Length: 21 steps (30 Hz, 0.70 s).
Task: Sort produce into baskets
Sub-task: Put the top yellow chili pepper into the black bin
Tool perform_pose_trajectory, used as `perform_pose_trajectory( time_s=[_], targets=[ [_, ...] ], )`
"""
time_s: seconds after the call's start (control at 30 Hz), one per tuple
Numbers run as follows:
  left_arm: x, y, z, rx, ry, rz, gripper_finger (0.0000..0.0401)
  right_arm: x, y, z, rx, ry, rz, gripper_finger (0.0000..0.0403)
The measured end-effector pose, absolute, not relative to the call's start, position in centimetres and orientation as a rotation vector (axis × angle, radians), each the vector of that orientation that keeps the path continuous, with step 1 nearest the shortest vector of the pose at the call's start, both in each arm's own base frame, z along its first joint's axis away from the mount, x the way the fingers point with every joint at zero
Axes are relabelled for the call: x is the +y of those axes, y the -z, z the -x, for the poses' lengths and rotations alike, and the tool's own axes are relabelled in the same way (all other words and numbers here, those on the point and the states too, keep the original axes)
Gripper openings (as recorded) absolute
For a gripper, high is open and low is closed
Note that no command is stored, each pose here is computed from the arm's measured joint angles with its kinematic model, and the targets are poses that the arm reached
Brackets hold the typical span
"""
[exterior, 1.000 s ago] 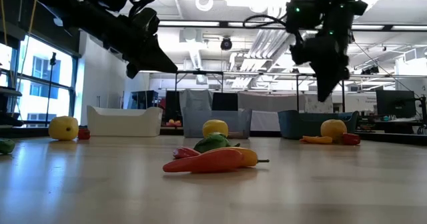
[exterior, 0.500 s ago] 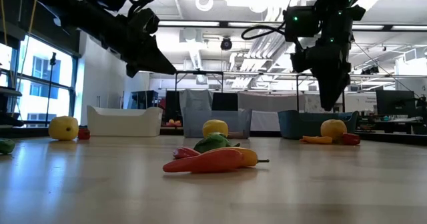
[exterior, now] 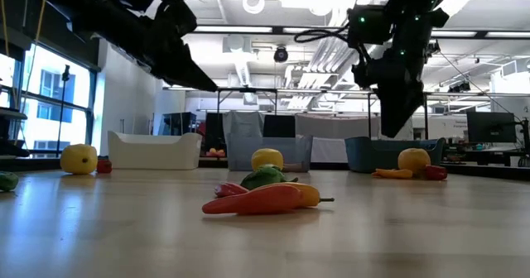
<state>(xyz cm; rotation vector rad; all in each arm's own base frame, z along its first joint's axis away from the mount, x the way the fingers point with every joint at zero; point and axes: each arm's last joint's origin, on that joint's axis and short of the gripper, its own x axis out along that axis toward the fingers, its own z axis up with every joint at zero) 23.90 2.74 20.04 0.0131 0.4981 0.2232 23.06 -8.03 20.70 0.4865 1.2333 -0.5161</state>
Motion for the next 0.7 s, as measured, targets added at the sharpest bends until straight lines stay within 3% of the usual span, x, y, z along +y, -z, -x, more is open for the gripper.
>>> perform_pose_trajectory(
  time_s=[0.1,0.23,0.43,0.7],
  targets=[
    [2.6,-20.3,-24.1,0.455,-0.255,0.063,0.0000,-8.5,-20.1,-23.3,1.260,0.489,-0.449,0.0147],
    [2.6,-20.4,-24.1,0.458,-0.240,0.005,0.0000,-8.9,-19.4,-23.4,1.315,0.433,-0.377,0.0147],
    [2.5,-20.3,-24.0,0.465,-0.242,0.057,0.0000,-8.4,-19.2,-22.9,1.372,0.398,-0.477,0.0147],
    [3.1,-20.2,-24.2,0.471,-0.264,-0.116,0.0000,-7.6,-19.2,-23.4,1.354,0.400,-0.482,0.0147]
  ],
)
